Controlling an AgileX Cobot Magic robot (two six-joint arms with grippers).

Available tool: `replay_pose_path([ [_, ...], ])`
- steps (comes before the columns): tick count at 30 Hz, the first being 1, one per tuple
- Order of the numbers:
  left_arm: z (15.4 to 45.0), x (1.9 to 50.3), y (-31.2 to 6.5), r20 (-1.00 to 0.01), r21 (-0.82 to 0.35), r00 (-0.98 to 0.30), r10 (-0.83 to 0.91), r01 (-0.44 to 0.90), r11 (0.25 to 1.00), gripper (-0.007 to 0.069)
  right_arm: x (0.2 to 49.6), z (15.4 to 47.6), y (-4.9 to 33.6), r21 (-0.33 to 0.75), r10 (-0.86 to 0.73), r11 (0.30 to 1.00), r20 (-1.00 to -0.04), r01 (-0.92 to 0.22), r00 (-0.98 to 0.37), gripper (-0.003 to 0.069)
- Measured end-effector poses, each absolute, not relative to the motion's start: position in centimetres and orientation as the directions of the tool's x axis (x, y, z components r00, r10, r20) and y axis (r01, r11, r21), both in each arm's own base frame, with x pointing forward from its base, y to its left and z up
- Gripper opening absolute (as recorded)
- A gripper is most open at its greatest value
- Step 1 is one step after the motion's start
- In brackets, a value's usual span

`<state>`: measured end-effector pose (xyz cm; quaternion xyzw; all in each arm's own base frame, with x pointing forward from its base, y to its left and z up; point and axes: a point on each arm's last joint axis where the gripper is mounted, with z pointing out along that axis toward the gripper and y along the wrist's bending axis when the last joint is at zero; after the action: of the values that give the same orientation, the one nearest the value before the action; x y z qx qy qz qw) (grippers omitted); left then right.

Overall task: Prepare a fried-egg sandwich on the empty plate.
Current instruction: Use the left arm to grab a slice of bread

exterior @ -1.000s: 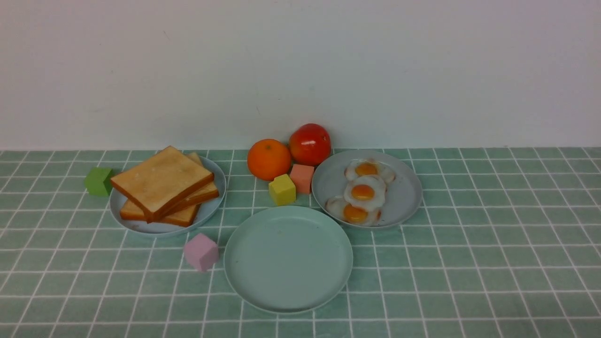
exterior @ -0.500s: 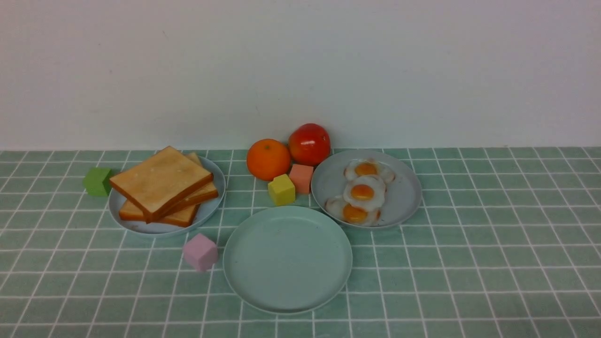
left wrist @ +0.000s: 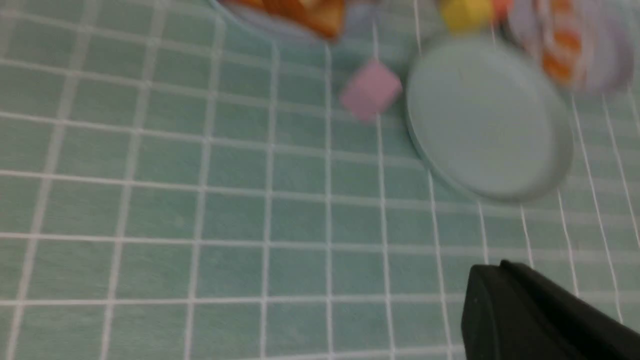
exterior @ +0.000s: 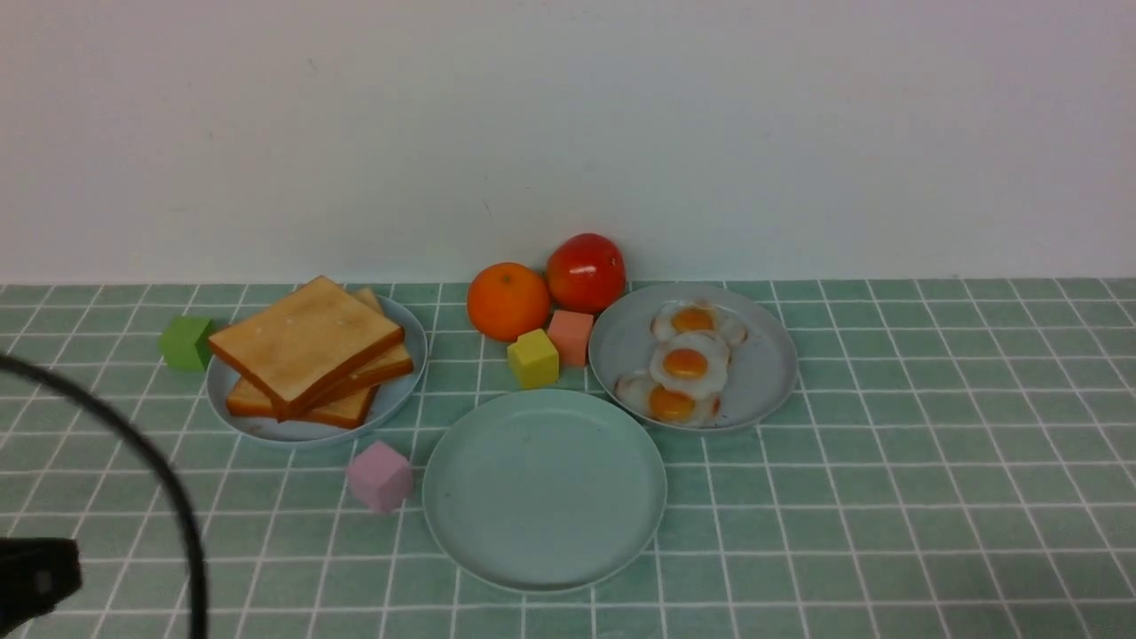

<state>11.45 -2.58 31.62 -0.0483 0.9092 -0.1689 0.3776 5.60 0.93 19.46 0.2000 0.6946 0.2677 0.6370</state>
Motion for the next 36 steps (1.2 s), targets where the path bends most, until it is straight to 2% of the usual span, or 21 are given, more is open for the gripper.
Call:
replay_pose_path([
  [3,32.4,13.7,-3.1,-0.648,-0.374,-0.733,-0.205,0.073,0.925,-0.0013,5.4,20.2,1.2,0.663,0.651,0.745,-0.748,-0.081,-0.129,0.0239],
  [7,32.5,16.6,-3.3,-0.641,-0.349,-0.753,-0.15,0.112,0.93,-0.0013,4.5,24.4,2.2,0.573,0.535,0.801,-0.815,-0.173,-0.22,0.0199],
  [9,32.2,18.7,-3.4,-0.621,-0.329,-0.776,-0.111,0.129,0.936,-0.0013,4.2,27.4,2.7,0.464,0.4,0.856,-0.874,-0.228,-0.275,0.015],
  [10,31.8,20.2,-3.7,-0.6,-0.322,-0.795,-0.088,0.14,0.936,-0.0013,4.4,29.5,3.1,0.374,0.279,0.888,-0.9,-0.268,-0.334,0.0111],
  [12,31.2,22.0,-4.5,-0.577,-0.304,-0.816,-0.036,0.174,0.937,-0.0013,4.7,32.5,3.4,0.27,0.136,0.906,-0.915,-0.326,-0.38,0.0055],
  [15,30.3,24.4,-6.8,-0.565,-0.222,-0.818,0.107,0.275,0.935,-0.0013,6.1,35.5,4.1,0.2,-0.025,0.888,-0.878,-0.414,-0.478,0.0001],
  [18,29.6,27.0,-8.3,-0.538,-0.144,-0.821,0.192,0.313,0.939,-0.0013,7.1,37.6,4.8,0.169,-0.133,0.852,-0.846,-0.496,-0.516,-0.0001],
  [22,28.3,32.2,-8.7,-0.485,-0.006,-0.832,0.269,0.311,0.95,-0.0013,8.6,39.1,6.1,0.126,-0.267,0.802,-0.799,-0.584,-0.539,0.0],
  [26,26.9,35.7,-8.9,-0.458,0.071,-0.834,0.309,0.312,0.947,-0.0013,9.0,39.1,6.7,0.093,-0.335,0.773,-0.78,-0.627,-0.528,0.0],
  [31,25.2,39.4,-9.3,-0.424,0.158,-0.828,0.368,0.333,0.93,0.0071,9.0,39.1,6.8,0.059,-0.368,0.764,-0.777,-0.642,-0.51,0.0003],
  [32,24.9,40.2,-9.3,-0.419,0.181,-0.82,0.39,0.346,0.921,0.0124,9.0,39.2,6.7,0.053,-0.369,0.766,-0.78,-0.641,-0.506,0.0003],
  [33,24.8,40.4,-9.3,-0.419,0.188,-0.816,0.399,0.352,0.917,0.0141,9.0,39.2,6.7,0.052,-0.37,0.766,-0.78,-0.64,-0.505,0.0003],
  [34,24.0,41.0,-9.4,-0.398,0.212,-0.81,0.43,0.375,0.903,0.0221,9.0,39.2,6.7,0.049,-0.37,0.767,-0.78,-0.639,-0.505,0.0003],
  [35,24.0,41.0,-9.4,-0.396,0.214,-0.809,0.435,0.379,0.9,0.023,9.0,39.2,6.7,0.049,-0.371,0.767,-0.78,-0.64,-0.504,0.0005],
  [36,23.1,41.3,-9.4,-0.372,0.227,-0.807,0.459,0.4,0.888,0.0298,9.0,39.2,6.7,0.052,-0.368,0.769,-0.78,-0.638,-0.507,0.0006],
])
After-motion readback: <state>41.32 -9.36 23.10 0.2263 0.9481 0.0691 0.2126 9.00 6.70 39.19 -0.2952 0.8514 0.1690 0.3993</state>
